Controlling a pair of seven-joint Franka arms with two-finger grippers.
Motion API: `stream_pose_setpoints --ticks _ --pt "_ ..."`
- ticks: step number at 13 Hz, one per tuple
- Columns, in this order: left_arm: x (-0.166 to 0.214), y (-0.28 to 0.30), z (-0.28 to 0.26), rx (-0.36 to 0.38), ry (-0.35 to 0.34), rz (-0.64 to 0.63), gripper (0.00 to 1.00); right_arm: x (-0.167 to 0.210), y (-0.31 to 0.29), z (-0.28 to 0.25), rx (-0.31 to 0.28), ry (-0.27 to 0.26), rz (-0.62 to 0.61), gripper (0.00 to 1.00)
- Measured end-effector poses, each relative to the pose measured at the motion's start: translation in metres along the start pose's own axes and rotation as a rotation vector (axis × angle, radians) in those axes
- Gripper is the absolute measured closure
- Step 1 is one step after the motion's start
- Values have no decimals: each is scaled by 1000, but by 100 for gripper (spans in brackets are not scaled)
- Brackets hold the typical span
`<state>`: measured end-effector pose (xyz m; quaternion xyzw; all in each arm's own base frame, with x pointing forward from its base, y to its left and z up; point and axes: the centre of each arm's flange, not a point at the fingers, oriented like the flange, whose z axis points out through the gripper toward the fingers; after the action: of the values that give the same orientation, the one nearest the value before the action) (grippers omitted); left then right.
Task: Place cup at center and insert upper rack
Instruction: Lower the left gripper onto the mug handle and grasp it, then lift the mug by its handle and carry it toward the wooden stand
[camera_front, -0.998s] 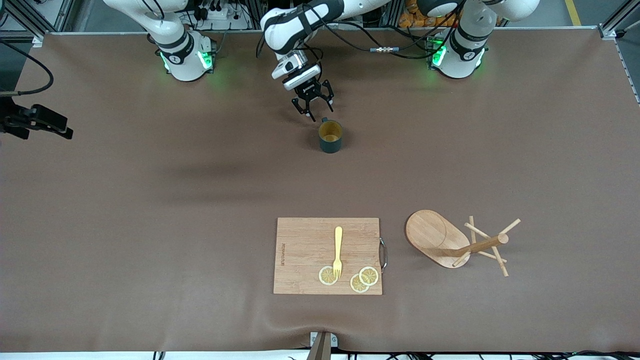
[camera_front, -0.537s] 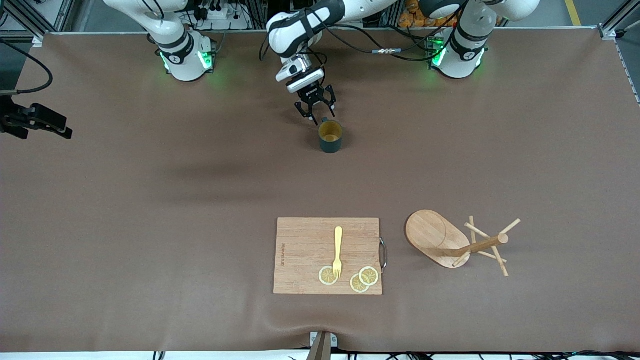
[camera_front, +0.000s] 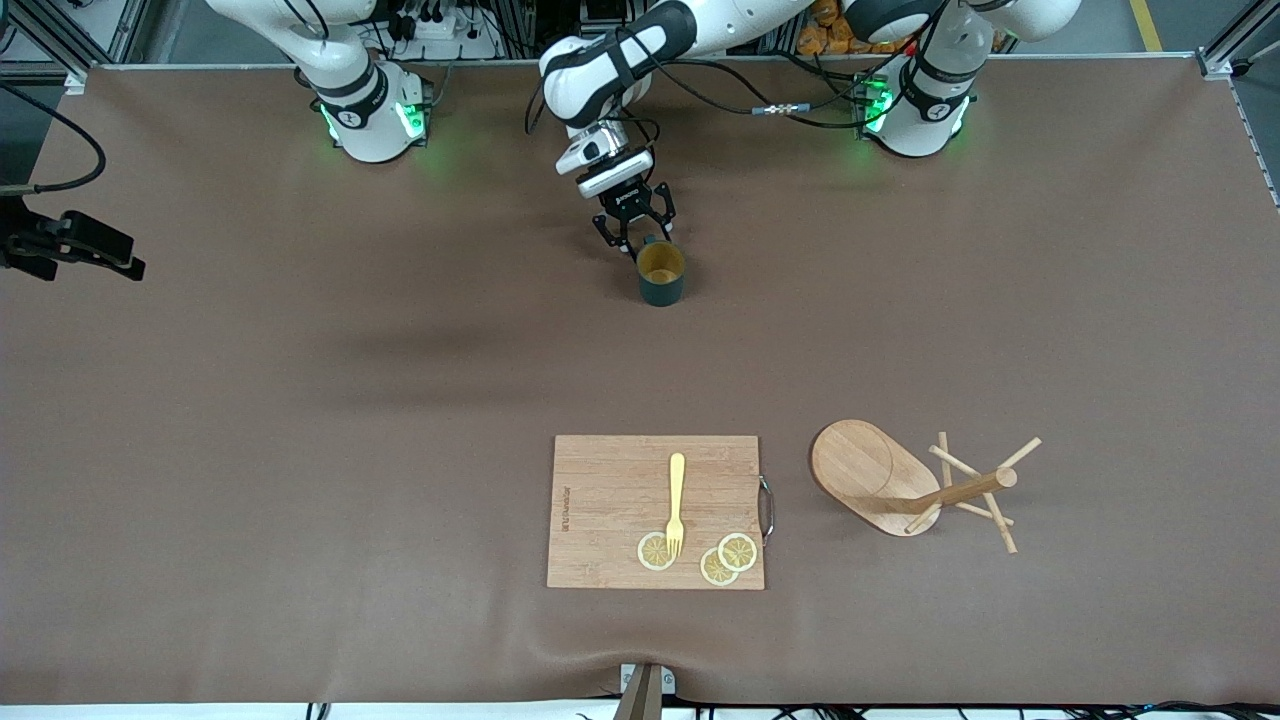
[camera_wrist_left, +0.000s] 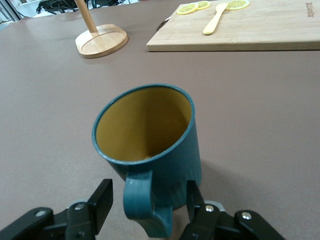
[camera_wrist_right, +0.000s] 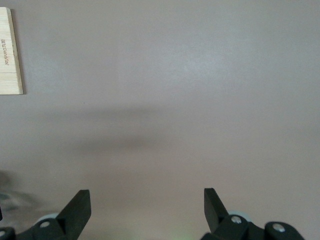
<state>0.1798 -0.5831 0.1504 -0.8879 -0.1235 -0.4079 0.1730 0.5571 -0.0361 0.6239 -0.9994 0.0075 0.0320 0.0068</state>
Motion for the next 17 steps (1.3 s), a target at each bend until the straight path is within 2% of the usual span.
stream_pose_setpoints --ticks 2,3,8,10,11,12,13,17 --pt "0 1 0 -3 -5 -1 35 0 -1 0 0 0 -1 0" --pt "1 1 1 -5 -5 -3 41 0 -1 0 0 -1 -1 0" --pt "3 2 3 -6 -8 -6 45 0 -1 0 0 -3 -2 0" --pt "3 2 3 -9 -10 -6 63 0 -1 0 0 -3 -2 0" --pt "3 2 3 -10 -11 -7 64 0 -2 0 1 -3 -3 0" --pt "4 3 3 -12 -12 -8 74 0 -2 0 1 -3 -3 0" --pt "4 3 3 -13 -13 -9 79 0 -1 0 1 -3 -3 0" --pt "10 8 1 -16 -17 -28 79 0 -1 0 1 -3 -1 0"
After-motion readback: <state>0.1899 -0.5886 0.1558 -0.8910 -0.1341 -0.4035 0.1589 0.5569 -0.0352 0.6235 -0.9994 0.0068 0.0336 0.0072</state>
